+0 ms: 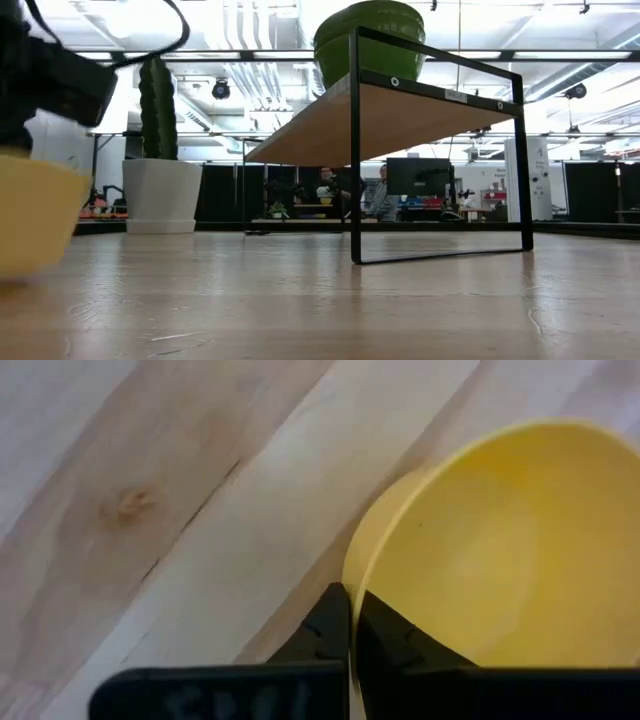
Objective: Pick & Place Mini bowls
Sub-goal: Stack the right yellow bowl on the other yellow bowl on the shelf
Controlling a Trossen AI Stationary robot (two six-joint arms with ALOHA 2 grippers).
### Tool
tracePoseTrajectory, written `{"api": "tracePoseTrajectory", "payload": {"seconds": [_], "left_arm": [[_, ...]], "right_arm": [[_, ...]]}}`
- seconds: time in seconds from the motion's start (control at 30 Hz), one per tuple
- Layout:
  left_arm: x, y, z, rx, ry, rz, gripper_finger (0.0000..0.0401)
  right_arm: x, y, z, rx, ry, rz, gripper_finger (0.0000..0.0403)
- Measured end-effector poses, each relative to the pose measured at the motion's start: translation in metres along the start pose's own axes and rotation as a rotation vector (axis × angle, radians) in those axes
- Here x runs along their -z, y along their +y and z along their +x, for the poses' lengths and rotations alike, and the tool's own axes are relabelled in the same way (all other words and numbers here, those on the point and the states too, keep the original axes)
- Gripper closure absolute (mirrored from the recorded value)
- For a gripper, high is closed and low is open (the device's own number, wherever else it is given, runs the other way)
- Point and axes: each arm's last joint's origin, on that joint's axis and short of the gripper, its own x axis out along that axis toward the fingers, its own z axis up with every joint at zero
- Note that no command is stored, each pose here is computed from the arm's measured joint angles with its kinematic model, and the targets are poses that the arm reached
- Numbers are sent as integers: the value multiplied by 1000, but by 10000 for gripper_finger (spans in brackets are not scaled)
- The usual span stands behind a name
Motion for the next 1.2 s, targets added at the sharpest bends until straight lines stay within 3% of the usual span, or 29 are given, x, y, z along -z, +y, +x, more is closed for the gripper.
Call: {"api": "tracePoseTrajectory", "payload": {"seconds": [0.23,0.4,0.57,0.7,0.97,1.2], "left_arm": [[-7,-11,-37,59,-53,-61,399],[-25,-17,-92,145,-279,-153,400],[-57,-11,-150,280,-584,-370,400],[-87,3,-187,353,-746,-577,400],[-149,29,-241,325,-888,-603,401],[-211,49,-256,277,-886,-636,401]], "right_arm": [[0,0,-2,-2,-3,0,394],[0,0,-2,-2,-3,0,394],[0,0,-2,-2,-4,-5,394],[1,0,-2,-3,-4,-9,394],[1,2,-2,-7,-1,-32,394],[1,0,0,44,-13,-33,394]]}}
